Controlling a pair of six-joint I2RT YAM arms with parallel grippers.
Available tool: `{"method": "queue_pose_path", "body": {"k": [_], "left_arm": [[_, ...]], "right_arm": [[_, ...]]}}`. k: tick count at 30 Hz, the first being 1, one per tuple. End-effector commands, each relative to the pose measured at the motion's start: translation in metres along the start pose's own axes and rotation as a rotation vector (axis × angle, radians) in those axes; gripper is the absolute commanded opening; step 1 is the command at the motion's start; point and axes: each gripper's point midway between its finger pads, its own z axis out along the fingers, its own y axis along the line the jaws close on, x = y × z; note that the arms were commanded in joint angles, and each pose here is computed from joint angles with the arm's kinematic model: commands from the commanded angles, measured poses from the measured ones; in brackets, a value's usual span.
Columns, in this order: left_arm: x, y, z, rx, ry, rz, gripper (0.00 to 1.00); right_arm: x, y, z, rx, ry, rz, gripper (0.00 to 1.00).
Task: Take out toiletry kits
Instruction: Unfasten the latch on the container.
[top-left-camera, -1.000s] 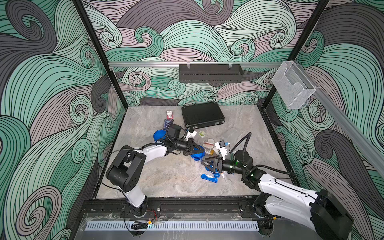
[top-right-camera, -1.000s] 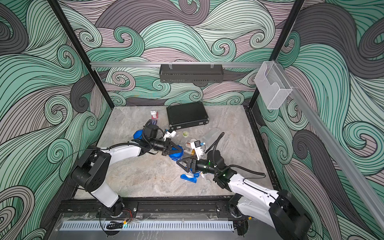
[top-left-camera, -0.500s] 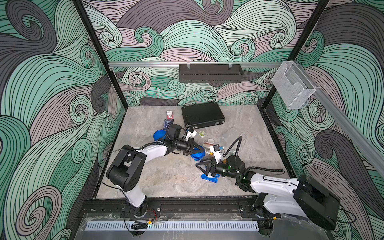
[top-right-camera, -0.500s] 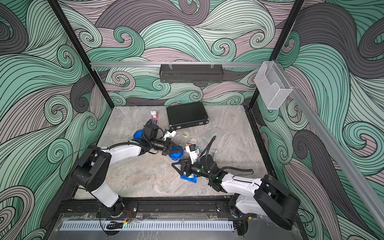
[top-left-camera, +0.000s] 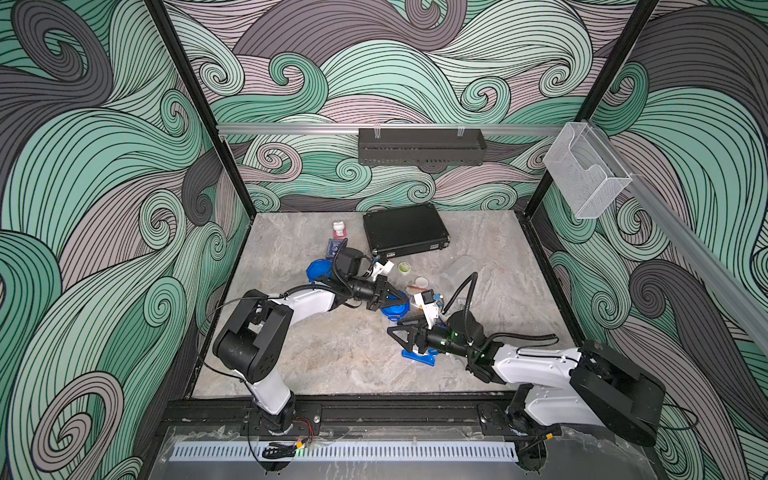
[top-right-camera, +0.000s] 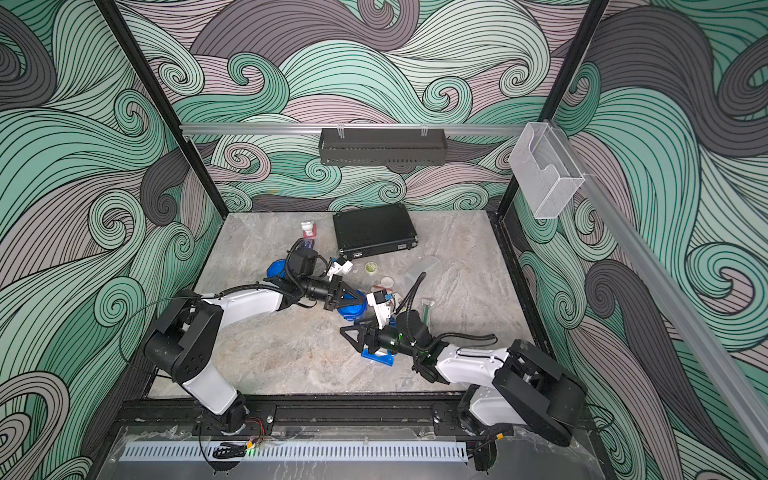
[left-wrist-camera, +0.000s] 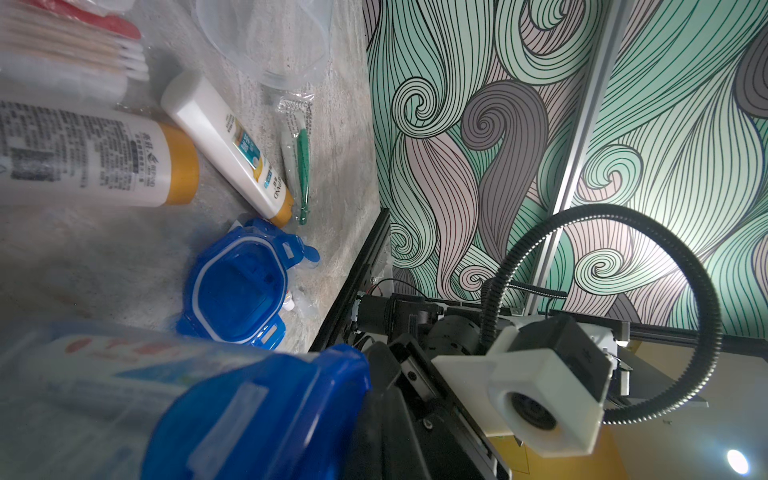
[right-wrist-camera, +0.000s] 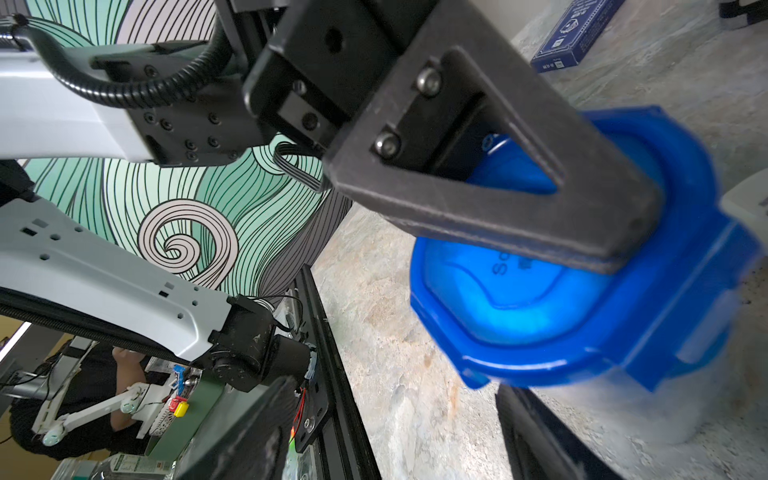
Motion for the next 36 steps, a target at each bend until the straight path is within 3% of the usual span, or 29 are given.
{"method": "queue_pose_path", "body": {"k": [1,18,30,36], "left_arm": [[0.026,0.105,0.005,-0.272,-0.015,-0.217,0.00],[0.030,0.112,0.007,-0.282,-0.012,-0.228,0.00],[0.032,0.117,0.008,-0.301,-0.013,-0.228,0.00],[0.035,0.121,0.009,-0.314,-0.011,-0.227,0.00]], "right_arm": [[-0.040,0.020,0.003,-0.045,-0.129,-0.078,0.78],[-0.047,0.044,-0.002,-0.176,-0.208,-0.202,0.78],[-0.034,0.082,-0.002,-0.393,-0.108,-0.256,0.77],[-0.025,0.084,-0.002,-0.434,-0.080,-0.253,0.76]]}}
